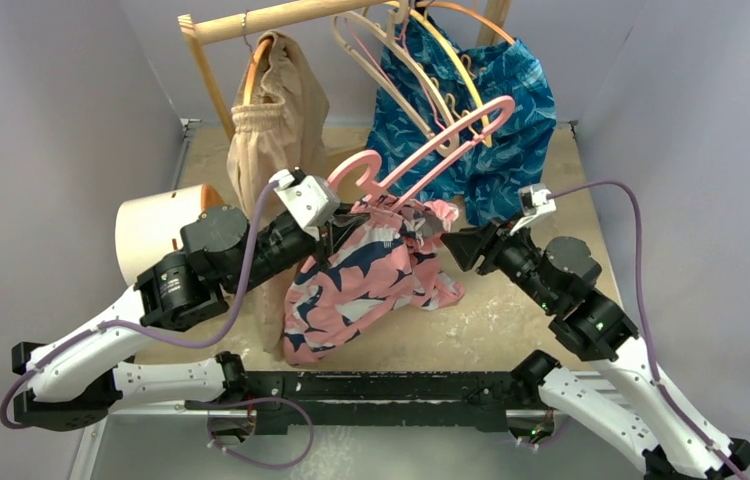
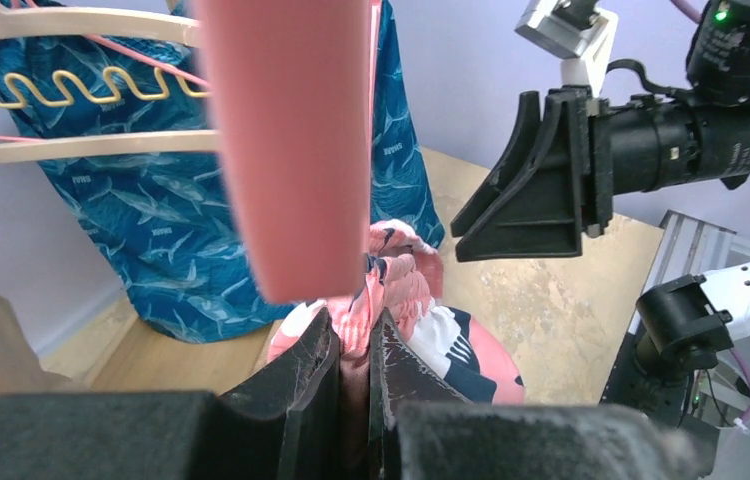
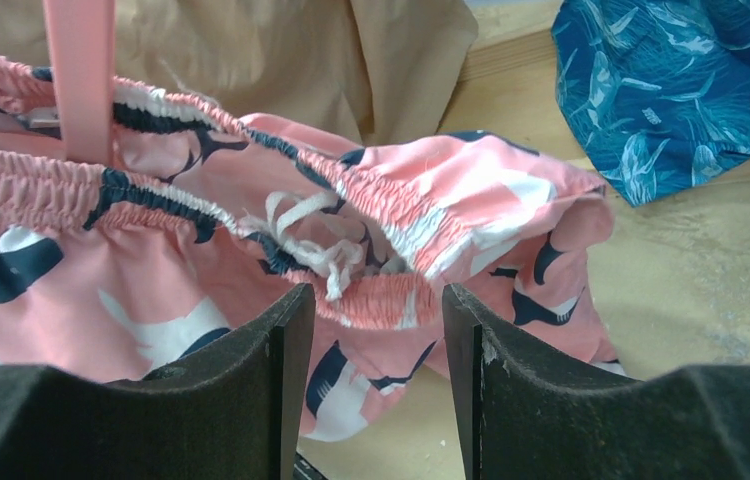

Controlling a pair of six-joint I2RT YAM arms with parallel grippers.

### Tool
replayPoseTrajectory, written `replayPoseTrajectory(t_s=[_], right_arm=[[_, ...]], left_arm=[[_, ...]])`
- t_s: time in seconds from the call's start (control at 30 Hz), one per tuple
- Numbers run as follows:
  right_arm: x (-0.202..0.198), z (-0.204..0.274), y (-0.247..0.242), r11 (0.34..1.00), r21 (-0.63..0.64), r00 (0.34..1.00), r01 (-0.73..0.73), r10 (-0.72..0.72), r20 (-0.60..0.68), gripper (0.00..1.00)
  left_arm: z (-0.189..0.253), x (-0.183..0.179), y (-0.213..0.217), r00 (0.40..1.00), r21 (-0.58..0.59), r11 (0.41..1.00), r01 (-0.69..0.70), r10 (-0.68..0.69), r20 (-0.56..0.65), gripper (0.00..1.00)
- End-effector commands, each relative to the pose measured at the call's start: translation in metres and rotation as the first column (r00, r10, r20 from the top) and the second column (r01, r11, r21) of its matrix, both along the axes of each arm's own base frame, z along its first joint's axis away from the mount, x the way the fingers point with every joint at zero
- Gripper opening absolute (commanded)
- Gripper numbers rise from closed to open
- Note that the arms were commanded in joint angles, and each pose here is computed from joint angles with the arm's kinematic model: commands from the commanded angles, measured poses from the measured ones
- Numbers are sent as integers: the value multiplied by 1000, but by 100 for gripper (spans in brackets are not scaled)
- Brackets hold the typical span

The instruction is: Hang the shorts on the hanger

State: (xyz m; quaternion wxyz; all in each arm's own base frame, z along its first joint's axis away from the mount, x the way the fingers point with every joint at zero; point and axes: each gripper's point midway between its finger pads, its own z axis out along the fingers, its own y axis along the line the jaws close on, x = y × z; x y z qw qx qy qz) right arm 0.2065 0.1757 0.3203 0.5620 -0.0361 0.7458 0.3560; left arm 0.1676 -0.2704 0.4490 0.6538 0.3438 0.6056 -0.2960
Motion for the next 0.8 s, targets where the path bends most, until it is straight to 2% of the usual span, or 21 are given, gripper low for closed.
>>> replayPoseTrajectory(t_s=[0.0,0.17,0.5,0.67,0.77], right_arm=[[11,12,8,1000,19,997,-4,3,80,53],[22,-2,5,999,-7,996,43,-42,75,54],[29,-11,11,999,-16,993,33,-31,111,54],[34,-6,15,999,10,991,36,-37,132,46],[37,-2,18,999,15,991,32,-33,131,29]], left_arm=[[41,-8,3,999,-179,984,28,-23,33,0],[40,-9,5,999,-197,980,33,-27,32,0],[43,-17,8,998,-246,967,64,-61,23,0],[41,-20,8,997,-259,963,73,-71,17,0],[37,-21,9,997,-256,964,74,-74,10,0]])
